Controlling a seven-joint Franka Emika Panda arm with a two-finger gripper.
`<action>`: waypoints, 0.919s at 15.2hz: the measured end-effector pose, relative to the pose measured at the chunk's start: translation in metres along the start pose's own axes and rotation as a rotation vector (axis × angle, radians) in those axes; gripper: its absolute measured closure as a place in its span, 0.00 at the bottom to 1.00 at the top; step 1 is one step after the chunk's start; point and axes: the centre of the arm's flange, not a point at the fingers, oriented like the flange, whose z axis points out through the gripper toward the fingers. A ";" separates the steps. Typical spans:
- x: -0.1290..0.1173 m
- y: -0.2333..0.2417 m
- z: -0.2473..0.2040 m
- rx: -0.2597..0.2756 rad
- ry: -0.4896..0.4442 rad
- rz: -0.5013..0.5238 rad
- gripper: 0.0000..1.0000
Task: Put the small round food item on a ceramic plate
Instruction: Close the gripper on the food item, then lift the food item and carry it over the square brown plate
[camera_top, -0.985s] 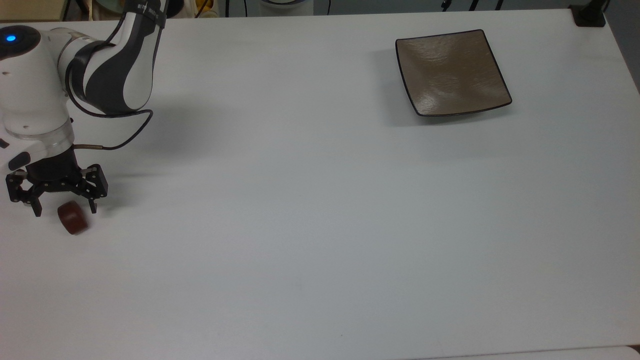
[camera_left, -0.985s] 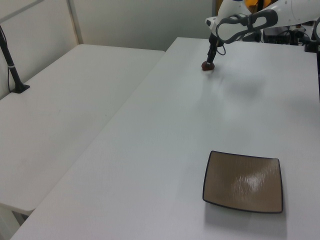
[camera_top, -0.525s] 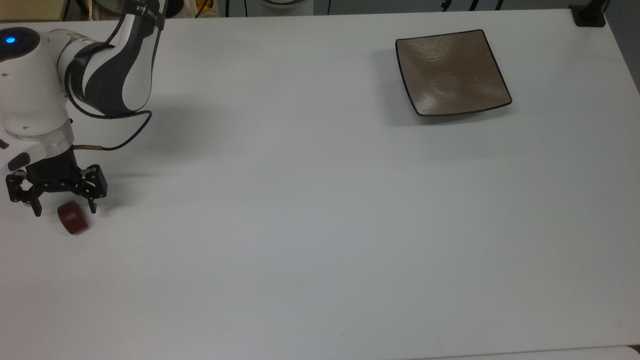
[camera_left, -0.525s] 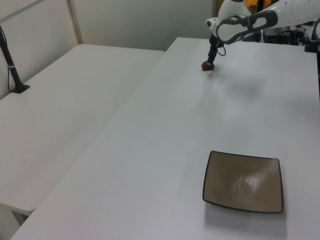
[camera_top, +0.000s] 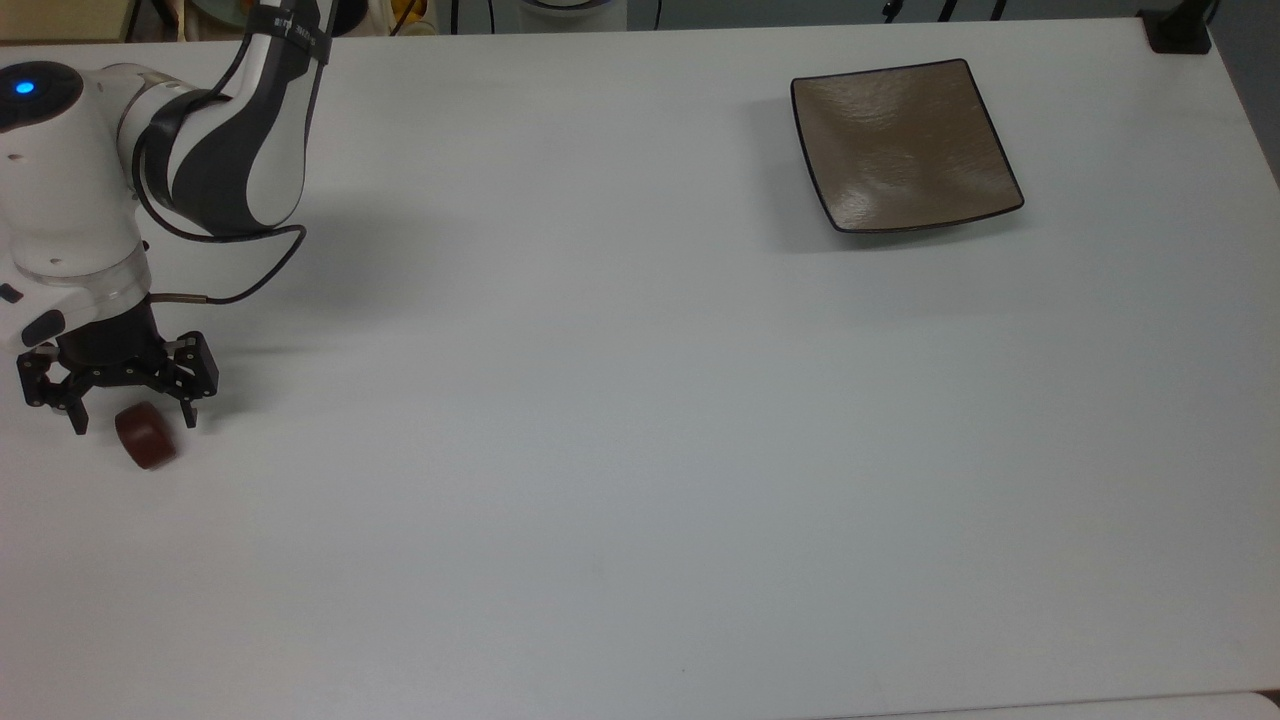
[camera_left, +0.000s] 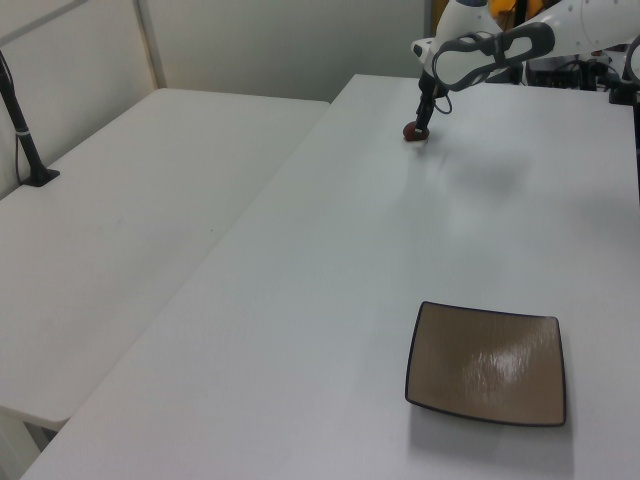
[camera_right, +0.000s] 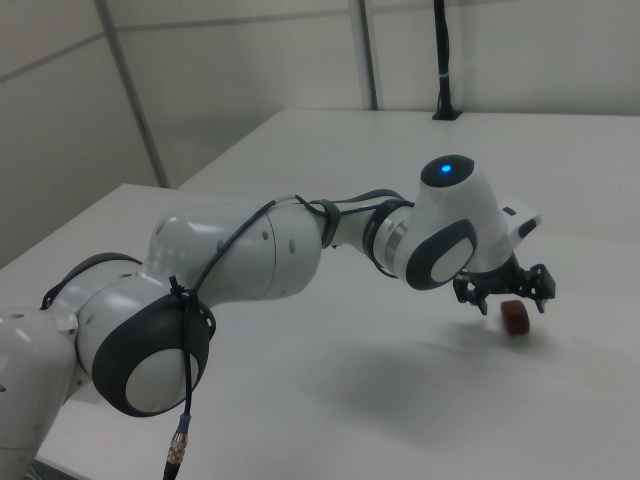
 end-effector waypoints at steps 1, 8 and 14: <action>0.000 0.000 0.001 -0.003 0.004 0.000 0.01; -0.002 -0.001 0.013 -0.025 0.031 -0.001 0.43; 0.001 0.000 0.008 -0.031 0.037 -0.003 0.65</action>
